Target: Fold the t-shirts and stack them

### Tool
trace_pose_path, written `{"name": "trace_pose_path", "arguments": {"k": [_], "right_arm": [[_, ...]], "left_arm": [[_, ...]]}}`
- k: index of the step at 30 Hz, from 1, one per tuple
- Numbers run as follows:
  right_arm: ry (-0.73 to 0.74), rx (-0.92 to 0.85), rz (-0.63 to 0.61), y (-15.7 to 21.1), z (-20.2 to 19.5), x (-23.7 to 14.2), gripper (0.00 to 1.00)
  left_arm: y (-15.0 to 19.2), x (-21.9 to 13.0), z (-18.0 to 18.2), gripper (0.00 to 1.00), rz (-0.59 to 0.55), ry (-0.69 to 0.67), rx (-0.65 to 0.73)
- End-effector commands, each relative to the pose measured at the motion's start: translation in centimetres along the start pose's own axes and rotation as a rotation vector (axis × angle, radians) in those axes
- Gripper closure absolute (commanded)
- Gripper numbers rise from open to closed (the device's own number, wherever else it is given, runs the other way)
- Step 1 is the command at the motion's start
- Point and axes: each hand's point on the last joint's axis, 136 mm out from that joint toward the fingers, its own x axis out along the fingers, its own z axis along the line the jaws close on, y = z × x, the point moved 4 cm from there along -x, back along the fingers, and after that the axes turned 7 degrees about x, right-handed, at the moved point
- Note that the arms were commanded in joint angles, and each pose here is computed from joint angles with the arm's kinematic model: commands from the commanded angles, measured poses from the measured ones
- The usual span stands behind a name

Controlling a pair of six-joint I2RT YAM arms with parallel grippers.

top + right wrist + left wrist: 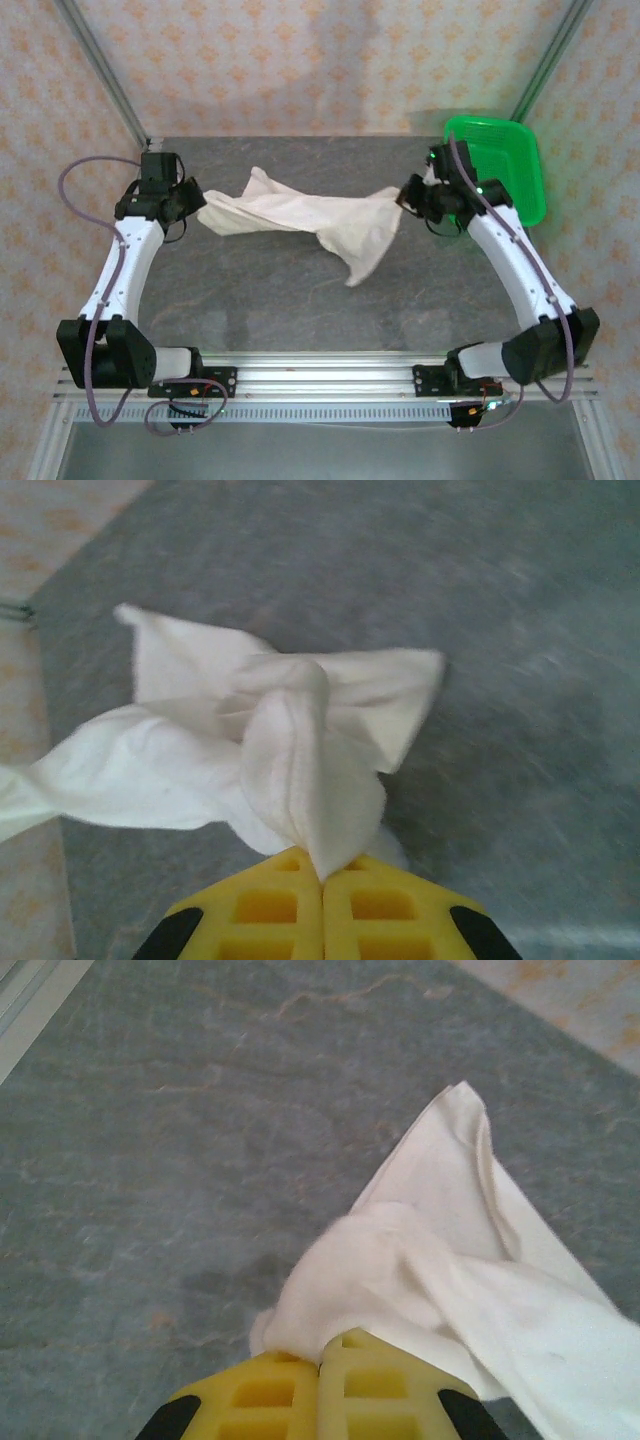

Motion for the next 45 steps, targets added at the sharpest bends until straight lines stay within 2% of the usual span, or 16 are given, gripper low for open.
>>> {"name": "trace_pose_path", "arguments": {"k": [1,5,8,13,18,21,25,29,34,39,42,43,44,45], "right_arm": [[0.048,0.102,-0.017,0.7,-4.2,0.0,0.93],[0.205,0.203,0.028,2.7,-10.1,1.7,0.93],[0.196,0.238,0.024,3.7,-11.4,2.1,0.91],[0.047,0.218,0.05,3.1,-8.2,0.8,0.9],[-0.116,0.133,0.058,3.5,-4.1,-4.8,0.9],[-0.205,0.145,0.042,4.4,-2.7,-7.7,0.9],[-0.272,0.196,0.031,5.1,-2.0,-9.7,0.9],[-0.281,0.203,0.018,4.5,-1.5,-9.8,0.9],[-0.246,0.204,0.055,2.2,-0.7,-6.9,0.9],[-0.099,0.206,0.147,-0.8,-2.4,0.8,0.86],[-0.001,0.194,0.196,-2.7,-3.9,6.4,0.79],[0.018,0.182,0.203,-3.5,-4.2,8.1,0.69],[0.044,0.182,0.206,-4.5,-4.7,9.7,0.6],[0.049,0.181,0.205,-5.3,-4.6,10.5,0.56]], "left_arm": [[2.5,0.2,1.4,1.0,0.063,-0.041,0.016],[4.9,1.0,2.2,1.0,0.103,-0.055,-0.003],[6.2,1.1,2.5,1.0,0.125,-0.051,-0.014],[6.3,-0.6,2.0,1.0,0.11,-0.011,-0.02],[4.7,-5.5,1.3,1.0,0.019,0.044,-0.038],[3.9,-8.1,0.7,1.0,-0.029,0.079,-0.054],[3.0,-11.0,0.9,1.0,-0.11,0.073,-0.054],[3.3,-10.7,2.0,1.0,-0.116,0.004,-0.042],[3.6,-8.0,3.0,1.0,-0.116,-0.075,-0.057],[3.7,-4.7,3.3,1.0,-0.102,-0.105,-0.05],[4.6,-1.8,3.6,1.0,-0.048,-0.135,-0.037],[5.0,-0.7,3.8,0.99,-0.022,-0.146,-0.035],[5.4,0.3,3.9,0.87,-0.001,-0.158,-0.038],[5.6,0.9,4.0,0.76,0.014,-0.168,-0.042]]}}
